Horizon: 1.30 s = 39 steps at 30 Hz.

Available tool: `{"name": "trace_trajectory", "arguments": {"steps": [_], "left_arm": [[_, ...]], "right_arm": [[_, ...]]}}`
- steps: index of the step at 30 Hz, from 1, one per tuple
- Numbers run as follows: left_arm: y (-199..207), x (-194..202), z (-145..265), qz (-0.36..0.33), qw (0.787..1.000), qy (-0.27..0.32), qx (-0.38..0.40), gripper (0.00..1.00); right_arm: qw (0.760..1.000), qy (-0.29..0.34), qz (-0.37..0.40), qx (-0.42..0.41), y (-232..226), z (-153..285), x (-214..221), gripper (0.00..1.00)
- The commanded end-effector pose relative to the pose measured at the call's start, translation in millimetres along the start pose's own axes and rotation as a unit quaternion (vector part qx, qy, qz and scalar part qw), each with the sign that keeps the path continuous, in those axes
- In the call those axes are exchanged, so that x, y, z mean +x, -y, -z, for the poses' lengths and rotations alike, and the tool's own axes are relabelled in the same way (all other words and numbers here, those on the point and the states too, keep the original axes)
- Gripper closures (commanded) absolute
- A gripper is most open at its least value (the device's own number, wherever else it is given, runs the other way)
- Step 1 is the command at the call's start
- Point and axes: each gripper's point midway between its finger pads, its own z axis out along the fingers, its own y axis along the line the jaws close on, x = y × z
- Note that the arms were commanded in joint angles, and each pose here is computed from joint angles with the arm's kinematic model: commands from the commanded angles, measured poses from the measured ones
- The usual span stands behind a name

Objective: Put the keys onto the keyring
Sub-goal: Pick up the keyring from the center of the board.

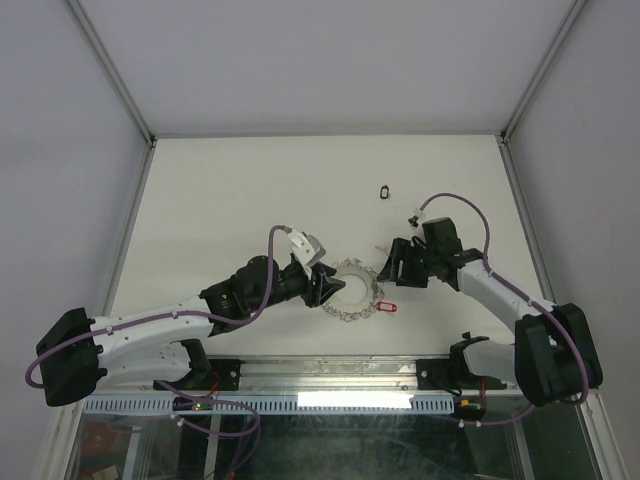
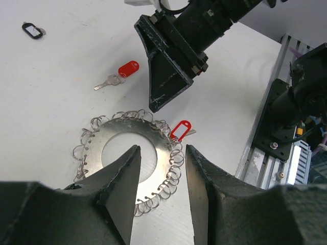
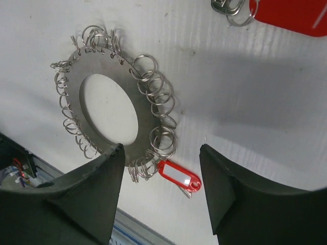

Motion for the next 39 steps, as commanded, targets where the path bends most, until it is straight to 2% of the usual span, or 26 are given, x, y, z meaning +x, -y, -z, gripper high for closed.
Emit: {"name": "trace_trajectory", "arguments": {"steps": [1, 14, 24, 39], "left_arm": [[10, -6, 0, -0.001, 1.000, 0.013, 0.021, 0.61], [12, -3, -1, -0.005, 1.000, 0.007, 0.028, 0.63], [12, -2, -4, 0.000, 1.000, 0.005, 0.028, 0.63], [15, -3, -7, 0.007, 0.999, 0.000, 0.032, 0.64]], "right_arm": [[0.995, 0.021, 0.022, -0.097, -22, -13, -21, 0.37], [0.988, 0.006, 0.038, -0.151, -19, -37, -5, 0.41], [0.980, -0.016, 0.019, -0.195, -32, -22, 17, 0.49], [0.991, 0.004, 0.014, -0.130, -12, -31, 7, 0.59]]}}
